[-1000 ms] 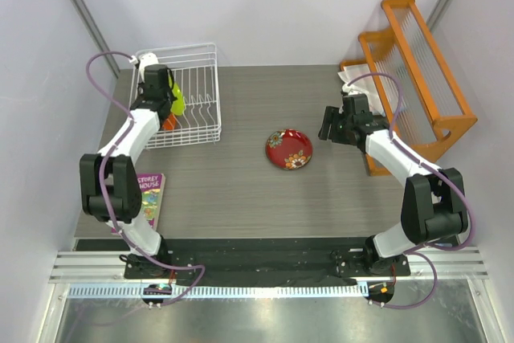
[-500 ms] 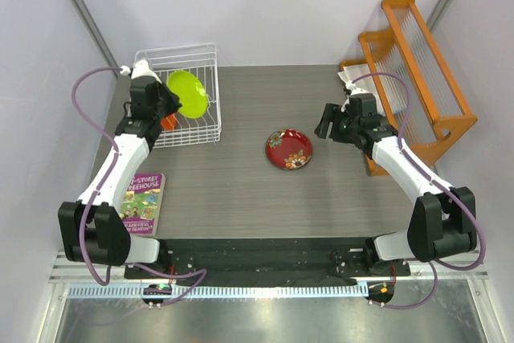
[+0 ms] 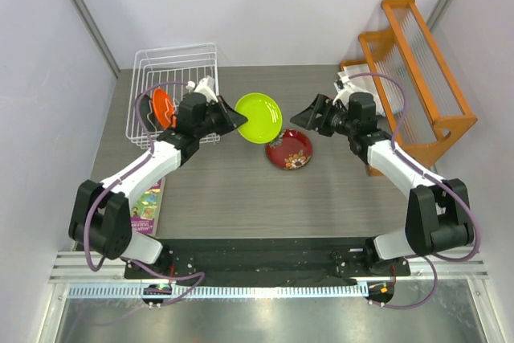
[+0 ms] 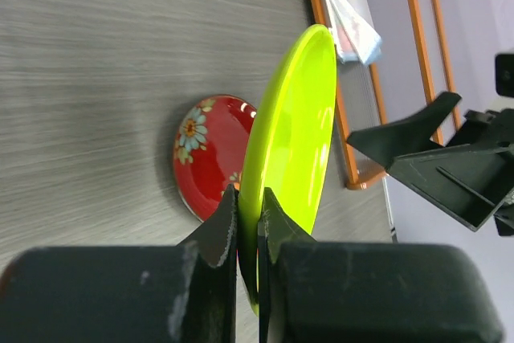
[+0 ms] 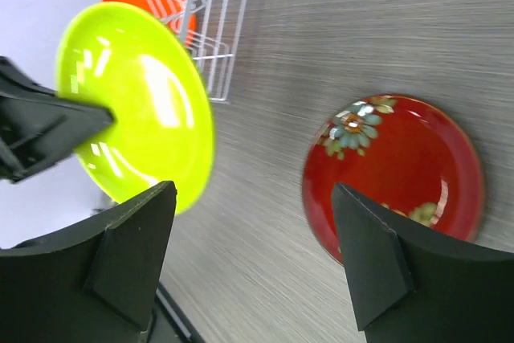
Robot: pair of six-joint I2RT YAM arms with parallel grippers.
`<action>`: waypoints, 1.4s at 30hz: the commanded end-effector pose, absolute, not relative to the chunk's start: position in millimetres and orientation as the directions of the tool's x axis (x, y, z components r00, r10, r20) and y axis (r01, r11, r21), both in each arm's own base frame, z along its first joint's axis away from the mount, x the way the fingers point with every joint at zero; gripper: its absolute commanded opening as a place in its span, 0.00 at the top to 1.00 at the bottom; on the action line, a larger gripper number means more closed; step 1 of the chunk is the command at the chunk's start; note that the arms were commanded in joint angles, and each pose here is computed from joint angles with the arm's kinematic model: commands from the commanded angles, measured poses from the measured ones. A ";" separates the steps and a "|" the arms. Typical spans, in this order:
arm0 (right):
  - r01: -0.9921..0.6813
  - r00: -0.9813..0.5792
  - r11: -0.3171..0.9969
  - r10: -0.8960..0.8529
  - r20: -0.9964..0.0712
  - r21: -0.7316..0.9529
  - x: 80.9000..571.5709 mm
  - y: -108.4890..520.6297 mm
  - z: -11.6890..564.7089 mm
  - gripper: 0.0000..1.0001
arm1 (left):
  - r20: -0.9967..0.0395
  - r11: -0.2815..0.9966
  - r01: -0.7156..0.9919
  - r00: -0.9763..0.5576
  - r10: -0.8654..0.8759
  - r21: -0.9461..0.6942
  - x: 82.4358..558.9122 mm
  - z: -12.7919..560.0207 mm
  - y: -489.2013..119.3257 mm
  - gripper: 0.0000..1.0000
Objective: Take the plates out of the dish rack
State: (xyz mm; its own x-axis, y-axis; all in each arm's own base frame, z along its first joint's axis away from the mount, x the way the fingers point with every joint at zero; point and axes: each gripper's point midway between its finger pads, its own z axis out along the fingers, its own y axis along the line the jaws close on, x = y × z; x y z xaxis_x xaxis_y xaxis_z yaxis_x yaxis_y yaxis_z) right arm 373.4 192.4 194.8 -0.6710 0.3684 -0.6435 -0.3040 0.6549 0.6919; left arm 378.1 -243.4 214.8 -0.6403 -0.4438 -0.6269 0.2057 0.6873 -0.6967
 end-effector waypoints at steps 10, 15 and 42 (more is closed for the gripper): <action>-0.421 -0.710 0.437 0.387 -0.589 0.795 374.9 232.2 207.5 0.17 | -0.601 0.556 0.321 -0.664 -0.444 -0.766 368.5 234.1 -304.1 1.00; -0.411 -0.723 0.431 0.382 -0.575 0.803 375.5 234.0 198.8 0.50 | -0.604 0.555 0.335 -0.678 -0.420 -0.762 366.8 228.4 -317.9 1.00; -0.154 -0.698 0.826 0.298 -0.652 0.543 401.8 142.7 102.9 0.99 | -0.947 0.962 -0.267 -0.291 -0.136 -0.056 391.2 253.1 -95.9 0.01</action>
